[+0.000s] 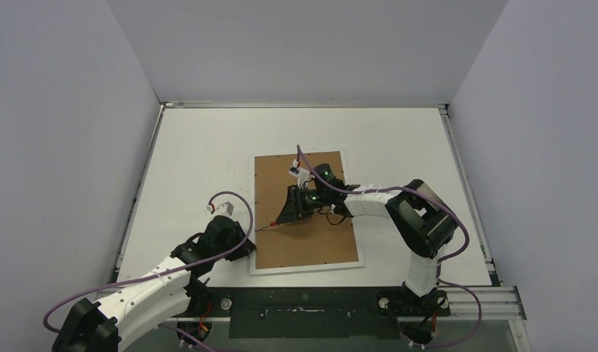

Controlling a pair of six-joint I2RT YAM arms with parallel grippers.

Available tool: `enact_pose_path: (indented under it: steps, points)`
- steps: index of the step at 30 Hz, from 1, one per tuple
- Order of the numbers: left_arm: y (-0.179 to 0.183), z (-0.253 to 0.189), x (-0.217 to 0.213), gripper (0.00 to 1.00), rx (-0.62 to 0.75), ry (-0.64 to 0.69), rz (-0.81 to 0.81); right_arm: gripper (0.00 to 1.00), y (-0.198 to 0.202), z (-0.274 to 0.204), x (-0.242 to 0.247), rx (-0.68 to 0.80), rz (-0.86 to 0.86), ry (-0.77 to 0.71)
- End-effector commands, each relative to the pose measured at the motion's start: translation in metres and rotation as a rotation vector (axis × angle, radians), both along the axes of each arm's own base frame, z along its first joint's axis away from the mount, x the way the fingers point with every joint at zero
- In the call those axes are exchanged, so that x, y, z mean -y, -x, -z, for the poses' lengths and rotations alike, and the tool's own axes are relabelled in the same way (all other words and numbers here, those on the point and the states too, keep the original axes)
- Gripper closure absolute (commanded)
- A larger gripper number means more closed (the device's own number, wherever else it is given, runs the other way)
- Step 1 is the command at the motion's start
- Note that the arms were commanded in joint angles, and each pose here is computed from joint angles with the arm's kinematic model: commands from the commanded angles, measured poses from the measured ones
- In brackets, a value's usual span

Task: Take the photo out of the frame
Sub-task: Release the photo frame item from the photo frame.

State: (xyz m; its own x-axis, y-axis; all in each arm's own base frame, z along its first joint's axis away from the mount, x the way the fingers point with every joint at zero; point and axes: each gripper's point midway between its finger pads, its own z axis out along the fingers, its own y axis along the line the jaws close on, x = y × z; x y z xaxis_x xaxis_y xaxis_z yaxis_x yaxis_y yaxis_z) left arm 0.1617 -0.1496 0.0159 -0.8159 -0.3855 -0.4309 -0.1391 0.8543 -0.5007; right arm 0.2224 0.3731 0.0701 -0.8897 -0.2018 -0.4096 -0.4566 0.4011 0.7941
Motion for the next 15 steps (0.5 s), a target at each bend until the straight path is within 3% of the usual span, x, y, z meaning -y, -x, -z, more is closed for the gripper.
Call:
enact_pose_path:
  steps: [1,15]
  points:
    - [0.009,0.012,-0.004,1.0,-0.035,-0.035,0.032,1.0,0.002,-0.005,-0.019,0.089,-0.048,0.031]
    - [0.01,0.012,-0.003,1.0,-0.028,-0.027,0.039,1.0,0.0,-0.028,-0.031,0.237,-0.05,0.241]
